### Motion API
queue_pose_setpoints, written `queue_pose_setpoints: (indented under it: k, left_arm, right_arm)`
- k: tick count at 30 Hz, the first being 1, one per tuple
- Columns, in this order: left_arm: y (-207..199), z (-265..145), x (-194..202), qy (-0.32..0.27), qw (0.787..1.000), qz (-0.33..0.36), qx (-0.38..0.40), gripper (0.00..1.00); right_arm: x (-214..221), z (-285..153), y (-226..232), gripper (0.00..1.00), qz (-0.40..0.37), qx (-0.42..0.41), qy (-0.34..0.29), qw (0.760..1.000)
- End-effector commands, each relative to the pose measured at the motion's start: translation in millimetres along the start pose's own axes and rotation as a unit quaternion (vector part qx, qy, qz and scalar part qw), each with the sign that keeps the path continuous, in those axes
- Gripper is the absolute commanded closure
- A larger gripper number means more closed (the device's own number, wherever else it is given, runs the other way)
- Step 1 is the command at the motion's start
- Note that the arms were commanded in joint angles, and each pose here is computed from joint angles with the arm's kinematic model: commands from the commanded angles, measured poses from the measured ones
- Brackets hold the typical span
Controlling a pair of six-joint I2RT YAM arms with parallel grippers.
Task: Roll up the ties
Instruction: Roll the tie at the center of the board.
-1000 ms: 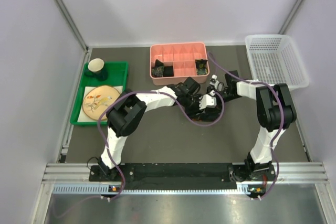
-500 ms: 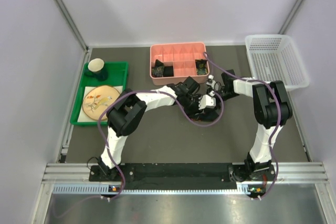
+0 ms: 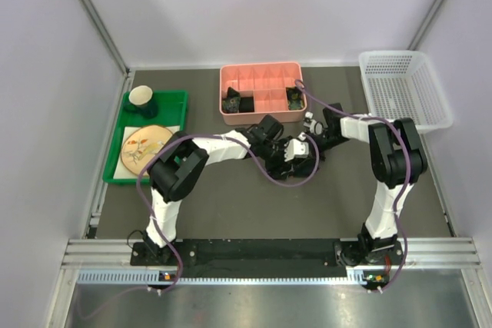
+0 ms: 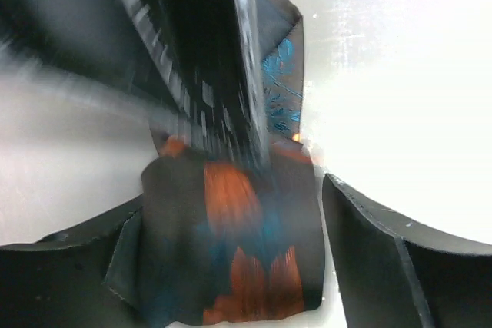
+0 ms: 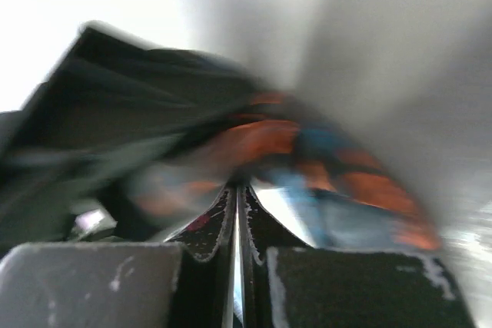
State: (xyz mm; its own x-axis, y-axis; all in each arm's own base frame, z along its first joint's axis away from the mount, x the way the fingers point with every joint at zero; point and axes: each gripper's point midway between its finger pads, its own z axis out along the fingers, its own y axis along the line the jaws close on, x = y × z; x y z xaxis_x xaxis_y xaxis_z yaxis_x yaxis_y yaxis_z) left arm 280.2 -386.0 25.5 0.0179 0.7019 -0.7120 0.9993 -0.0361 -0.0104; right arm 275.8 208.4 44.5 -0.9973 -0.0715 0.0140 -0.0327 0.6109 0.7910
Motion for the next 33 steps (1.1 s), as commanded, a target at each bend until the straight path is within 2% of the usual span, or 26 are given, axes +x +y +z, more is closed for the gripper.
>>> queue_pose_setpoints:
  k: [1, 2, 6, 7, 8, 9, 11, 13, 19, 21, 22, 23, 26, 28, 33]
  left_arm:
    - [-7, -18, -3, -0.04, 0.998, -0.042, -0.001, 0.22]
    - [0, -25, -20, -0.074, 0.997, -0.032, -0.017, 0.21]
    - [-4, -32, -25, -0.107, 0.994, -0.025, -0.021, 0.2]
    - [-4, -31, -24, -0.107, 0.994, -0.025, -0.02, 0.25]
    - [-4, -25, -17, -0.099, 0.995, -0.025, -0.014, 0.36]
    - [-7, -23, -11, -0.08, 0.996, -0.038, 0.0, 0.62]
    - [-8, -14, 4, -0.048, 0.998, -0.049, 0.013, 0.78]
    - [-9, -12, 15, -0.032, 0.998, -0.05, 0.01, 0.85]
    - [-13, -11, 39, 0.022, 0.999, -0.039, -0.001, 0.86]
    - [-14, -9, 48, 0.049, 0.998, -0.032, -0.009, 0.82]
    - [-16, -7, 51, 0.064, 0.998, -0.024, -0.016, 0.8]
    - [-18, -6, 55, 0.075, 0.997, -0.021, -0.015, 0.78]
    - [-22, -2, 61, 0.095, 0.995, -0.018, -0.019, 0.74]
    - [-24, 1, 63, 0.1, 0.995, -0.018, -0.017, 0.73]
    - [-25, 4, 61, 0.1, 0.995, -0.014, -0.012, 0.71]
  right_arm:
    - [-7, 6, -57, 1.0, -0.033, 0.134, -0.022, 0.99]
    - [-7, 6, -58, 1.0, -0.034, 0.138, -0.024, 0.99]
    - [-9, 3, -62, 1.0, -0.032, 0.149, -0.029, 0.988]
    - [-9, 4, -63, 1.0, -0.031, 0.147, -0.03, 0.988]
    - [-10, 4, -61, 1.0, -0.032, 0.142, -0.03, 0.989]
    - [-10, 5, -54, 1.0, -0.035, 0.126, -0.029, 0.991]
    - [-11, 4, -47, 1.0, -0.044, 0.111, -0.031, 0.992]
    - [-11, 2, -40, 1.0, -0.05, 0.101, -0.028, 0.993]
    - [-11, -7, -27, 1.0, -0.056, 0.081, -0.017, 0.995]
    - [-12, -12, -4, 0.91, -0.058, 0.029, -0.02, 0.998]
    - [-12, -14, 3, 0.75, -0.055, 0.012, -0.021, 0.998]
    - [-11, -16, 14, 0.69, -0.054, -0.007, -0.022, 0.998]
    - [-6, -24, 43, 0.57, -0.052, -0.069, -0.022, 0.996]
    - [-3, -26, 50, 0.44, -0.043, -0.087, -0.022, 0.995]
    - [2, -20, 48, 0.43, -0.034, -0.098, -0.014, 0.995]
